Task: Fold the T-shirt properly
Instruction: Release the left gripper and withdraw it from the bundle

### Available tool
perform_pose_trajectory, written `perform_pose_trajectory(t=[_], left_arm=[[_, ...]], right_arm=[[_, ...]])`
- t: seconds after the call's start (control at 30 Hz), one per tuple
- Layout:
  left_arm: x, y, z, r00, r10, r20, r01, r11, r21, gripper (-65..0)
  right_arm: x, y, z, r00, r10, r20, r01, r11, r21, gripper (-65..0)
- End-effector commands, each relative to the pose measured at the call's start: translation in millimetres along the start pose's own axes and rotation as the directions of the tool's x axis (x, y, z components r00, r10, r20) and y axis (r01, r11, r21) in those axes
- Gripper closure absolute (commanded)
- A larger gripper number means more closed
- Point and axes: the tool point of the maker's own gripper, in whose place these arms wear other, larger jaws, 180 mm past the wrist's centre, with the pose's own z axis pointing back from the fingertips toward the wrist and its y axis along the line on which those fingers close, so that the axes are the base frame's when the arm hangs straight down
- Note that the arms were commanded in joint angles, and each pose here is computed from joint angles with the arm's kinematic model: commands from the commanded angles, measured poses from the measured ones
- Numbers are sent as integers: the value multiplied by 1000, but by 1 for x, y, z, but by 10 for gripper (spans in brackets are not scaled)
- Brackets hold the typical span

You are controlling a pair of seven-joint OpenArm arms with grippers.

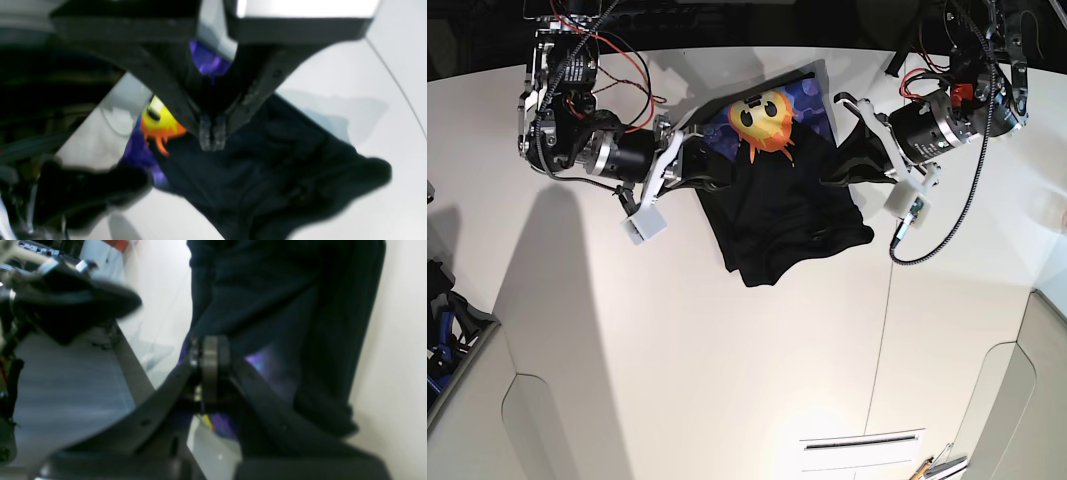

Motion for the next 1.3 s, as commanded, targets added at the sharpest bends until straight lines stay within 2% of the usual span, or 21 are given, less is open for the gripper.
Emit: perform_pose_trajectory(t=[0.0, 0.17, 0.4, 0.6, 0.77, 0.9, 0.97, 1.27], left_arm=[[15, -2, 0, 998, -20, 60, 21, 1000, -1, 0], [30, 11, -19, 994, 5, 113, -8, 1000, 25, 0], [33, 49, -45, 991, 86, 101, -90, 995, 33, 0], [25, 67, -58, 987, 143, 74, -146, 988, 39, 0], [4, 82, -62, 989, 144, 14, -145, 984, 101, 0], [-12, 101, -62, 986, 166, -13, -161, 971, 177, 0], [-17, 107, -62, 987, 161, -25, -153, 967, 205, 0], [-18, 120, -60, 987, 157, -30, -143, 952, 271, 0]], right_arm=[[10, 6, 2, 999, 17, 43, -18, 1000, 19, 0], [12, 9, 1, 998, 12, 57, -14, 999, 31, 0], [17, 24, -10, 996, -10, 88, 3, 997, 78, 0], [6, 39, -25, 999, 24, 28, -27, 993, 118, 0], [-14, 15, -35, 998, 31, -54, -30, 1000, 7, 0], [-44, -16, -33, 989, -34, -143, 25, 997, -67, 0], [-55, -30, -29, 985, -76, -154, 62, 994, -92, 0], [-44, -59, -2, 981, -189, -34, 183, 974, -135, 0]])
